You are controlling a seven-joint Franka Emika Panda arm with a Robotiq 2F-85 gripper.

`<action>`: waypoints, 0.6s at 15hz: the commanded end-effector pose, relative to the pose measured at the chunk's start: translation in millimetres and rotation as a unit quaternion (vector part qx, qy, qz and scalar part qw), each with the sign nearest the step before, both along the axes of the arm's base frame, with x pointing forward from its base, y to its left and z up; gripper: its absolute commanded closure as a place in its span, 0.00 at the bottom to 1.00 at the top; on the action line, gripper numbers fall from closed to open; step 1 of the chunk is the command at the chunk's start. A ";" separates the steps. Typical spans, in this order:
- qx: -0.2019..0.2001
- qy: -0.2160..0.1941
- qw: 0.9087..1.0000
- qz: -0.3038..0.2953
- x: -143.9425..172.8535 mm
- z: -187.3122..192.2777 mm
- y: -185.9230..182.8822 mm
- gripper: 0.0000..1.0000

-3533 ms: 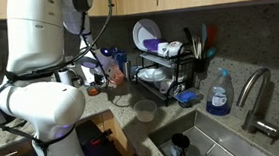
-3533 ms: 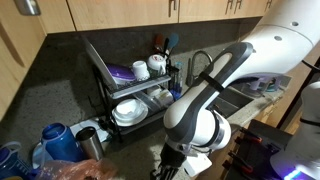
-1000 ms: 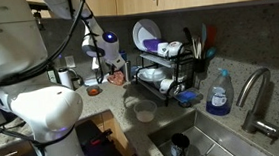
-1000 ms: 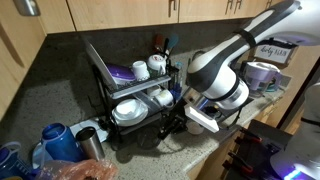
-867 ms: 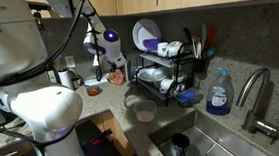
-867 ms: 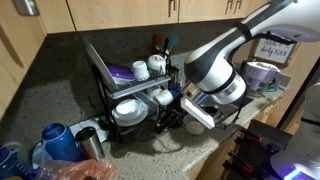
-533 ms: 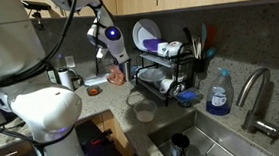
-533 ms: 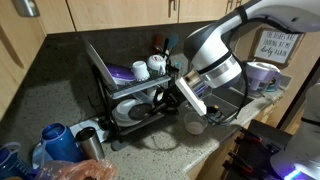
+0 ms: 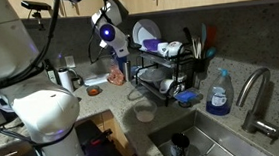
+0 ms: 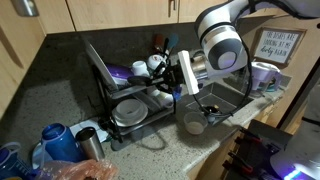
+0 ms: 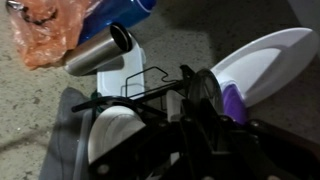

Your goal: Take the cover off the bowl and put in on the rack

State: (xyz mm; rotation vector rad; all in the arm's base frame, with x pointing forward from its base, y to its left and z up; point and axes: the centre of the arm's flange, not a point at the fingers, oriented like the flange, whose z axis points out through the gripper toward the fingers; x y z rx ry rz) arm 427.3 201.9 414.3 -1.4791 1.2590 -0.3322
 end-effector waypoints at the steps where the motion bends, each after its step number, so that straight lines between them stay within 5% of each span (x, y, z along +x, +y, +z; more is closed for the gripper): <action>1: 0.047 -0.059 0.995 -0.063 4.8 0.8 2.0 0.96; 9: 0.110 -0.126 0.983 -0.074 54.1 11.3 -28.9 0.96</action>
